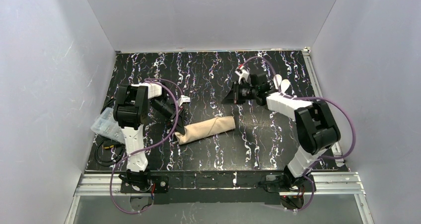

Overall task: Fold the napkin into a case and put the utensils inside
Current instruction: Turn over the smaller rectangle-folded napkin at the center of the board.

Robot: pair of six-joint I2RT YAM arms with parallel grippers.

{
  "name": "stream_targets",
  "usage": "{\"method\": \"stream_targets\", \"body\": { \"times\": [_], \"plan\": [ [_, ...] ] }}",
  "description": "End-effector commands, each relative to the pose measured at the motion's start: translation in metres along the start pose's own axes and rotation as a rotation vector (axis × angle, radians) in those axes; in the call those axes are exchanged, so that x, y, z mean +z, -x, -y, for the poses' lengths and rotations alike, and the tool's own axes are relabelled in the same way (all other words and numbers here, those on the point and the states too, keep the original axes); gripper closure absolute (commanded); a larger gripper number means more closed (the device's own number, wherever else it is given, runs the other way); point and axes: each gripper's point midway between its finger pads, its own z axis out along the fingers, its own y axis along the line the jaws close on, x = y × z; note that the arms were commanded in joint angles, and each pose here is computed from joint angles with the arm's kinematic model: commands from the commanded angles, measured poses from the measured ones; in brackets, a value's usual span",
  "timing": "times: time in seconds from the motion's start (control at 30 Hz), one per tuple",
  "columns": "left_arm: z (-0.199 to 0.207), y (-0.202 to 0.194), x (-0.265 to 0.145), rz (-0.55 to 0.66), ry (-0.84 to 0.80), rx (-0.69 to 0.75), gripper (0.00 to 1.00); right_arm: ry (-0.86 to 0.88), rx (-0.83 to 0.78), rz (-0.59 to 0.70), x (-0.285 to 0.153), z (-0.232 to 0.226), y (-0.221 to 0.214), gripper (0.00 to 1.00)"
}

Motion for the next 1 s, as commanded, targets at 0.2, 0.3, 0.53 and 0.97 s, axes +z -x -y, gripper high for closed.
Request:
{"method": "stream_targets", "body": {
  "times": [0.2, 0.3, 0.53, 0.97],
  "plan": [
    [-0.033, 0.013, -0.011, 0.039, 0.141, -0.079, 0.97, 0.685, 0.045, -0.144, 0.046, -0.121, -0.063, 0.86],
    [-0.041, 0.013, -0.013, 0.036, 0.19, -0.075, 0.92, 0.682, 0.116, -0.157, 0.064, -0.109, -0.067, 0.9],
    [-0.051, 0.011, -0.021, 0.024, 0.314, -0.063, 0.92, 0.552, 0.122, -0.176, 0.099, -0.074, -0.077, 0.93],
    [-0.019, 0.024, -0.063, 0.046, 0.415, 0.063, 0.02, 0.279, 0.089, -0.276, 0.131, -0.007, -0.123, 0.98]
  ]
}}
